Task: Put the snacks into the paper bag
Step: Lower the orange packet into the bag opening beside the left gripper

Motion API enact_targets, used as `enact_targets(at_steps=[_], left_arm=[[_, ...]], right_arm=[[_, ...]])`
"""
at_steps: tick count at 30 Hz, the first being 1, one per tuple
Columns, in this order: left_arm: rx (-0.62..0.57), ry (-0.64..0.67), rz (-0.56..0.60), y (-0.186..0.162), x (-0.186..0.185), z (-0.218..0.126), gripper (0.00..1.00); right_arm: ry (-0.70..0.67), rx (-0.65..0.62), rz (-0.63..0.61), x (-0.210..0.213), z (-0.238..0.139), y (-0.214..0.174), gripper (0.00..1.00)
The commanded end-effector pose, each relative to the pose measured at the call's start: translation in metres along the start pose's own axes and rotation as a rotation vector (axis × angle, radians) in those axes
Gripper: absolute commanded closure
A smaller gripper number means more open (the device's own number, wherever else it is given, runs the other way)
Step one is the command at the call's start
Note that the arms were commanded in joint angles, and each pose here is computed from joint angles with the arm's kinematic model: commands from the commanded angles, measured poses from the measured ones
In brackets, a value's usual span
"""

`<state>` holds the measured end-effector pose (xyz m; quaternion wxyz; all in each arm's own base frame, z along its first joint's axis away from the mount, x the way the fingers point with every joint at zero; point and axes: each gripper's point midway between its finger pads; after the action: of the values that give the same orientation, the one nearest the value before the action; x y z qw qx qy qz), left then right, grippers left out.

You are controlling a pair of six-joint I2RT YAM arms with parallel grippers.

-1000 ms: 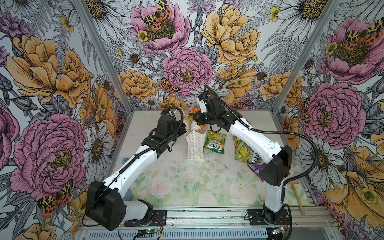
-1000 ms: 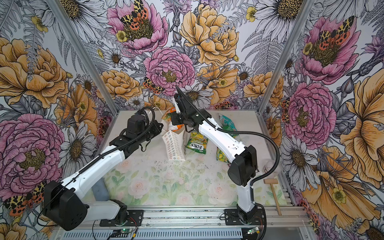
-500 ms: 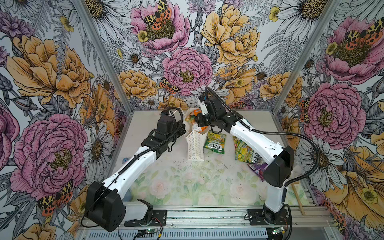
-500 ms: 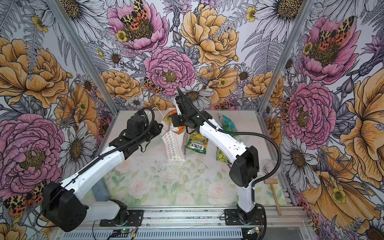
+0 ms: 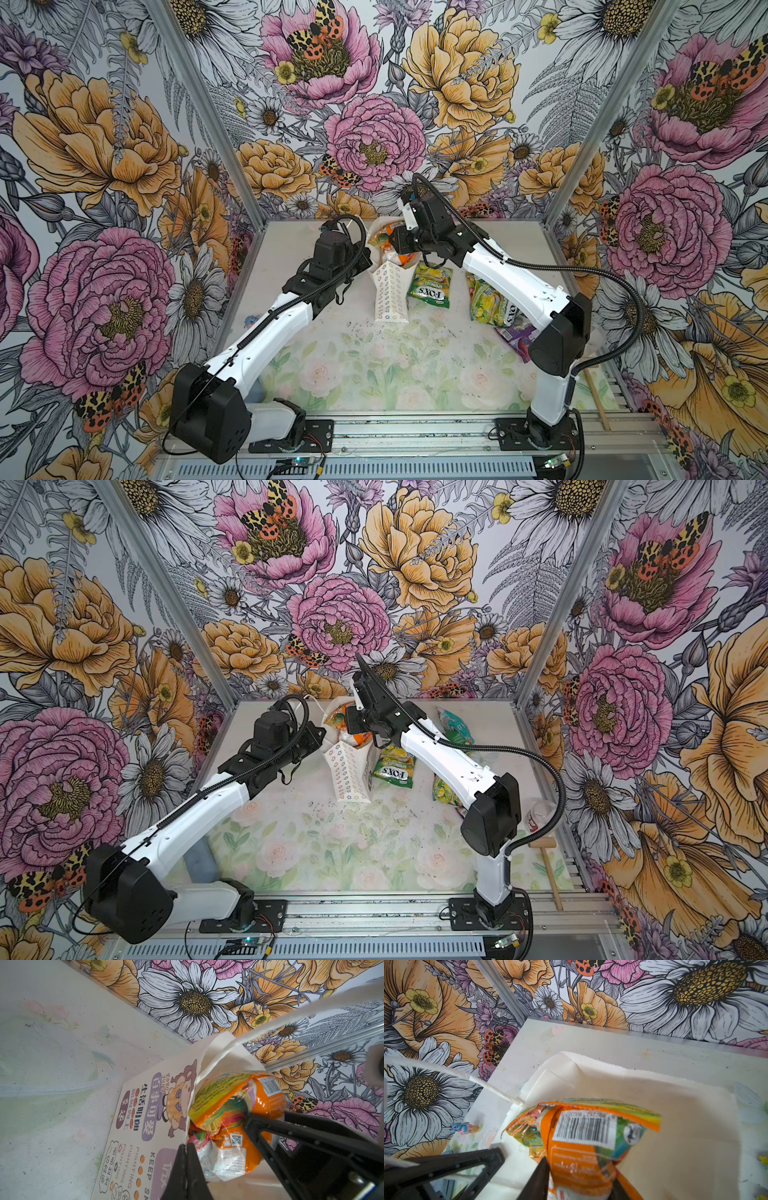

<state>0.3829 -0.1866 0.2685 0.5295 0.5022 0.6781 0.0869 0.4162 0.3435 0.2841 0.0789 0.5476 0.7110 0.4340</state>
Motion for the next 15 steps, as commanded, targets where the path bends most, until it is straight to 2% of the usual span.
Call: enact_targets(at_steps=[1,15], left_arm=[[-0.016,-0.028,-0.005,0.004,-0.006,-0.005,1.0],[-0.02,-0.036,-0.002,0.005,-0.01,-0.005,1.0]], right_arm=[[0.057,-0.086,-0.005,0.02,-0.028,0.026,0.59],[0.066,-0.147,-0.043,0.026,-0.05,0.043,0.51]])
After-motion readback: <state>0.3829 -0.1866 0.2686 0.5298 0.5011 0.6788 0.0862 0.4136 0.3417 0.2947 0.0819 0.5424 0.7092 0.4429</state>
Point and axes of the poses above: each gripper's point midway between its finger pads, its own z axis out along the fingers, its own x axis along the line the jaws close on, y = z × x, and after that the axes turned 5 degrees about z, right-handed
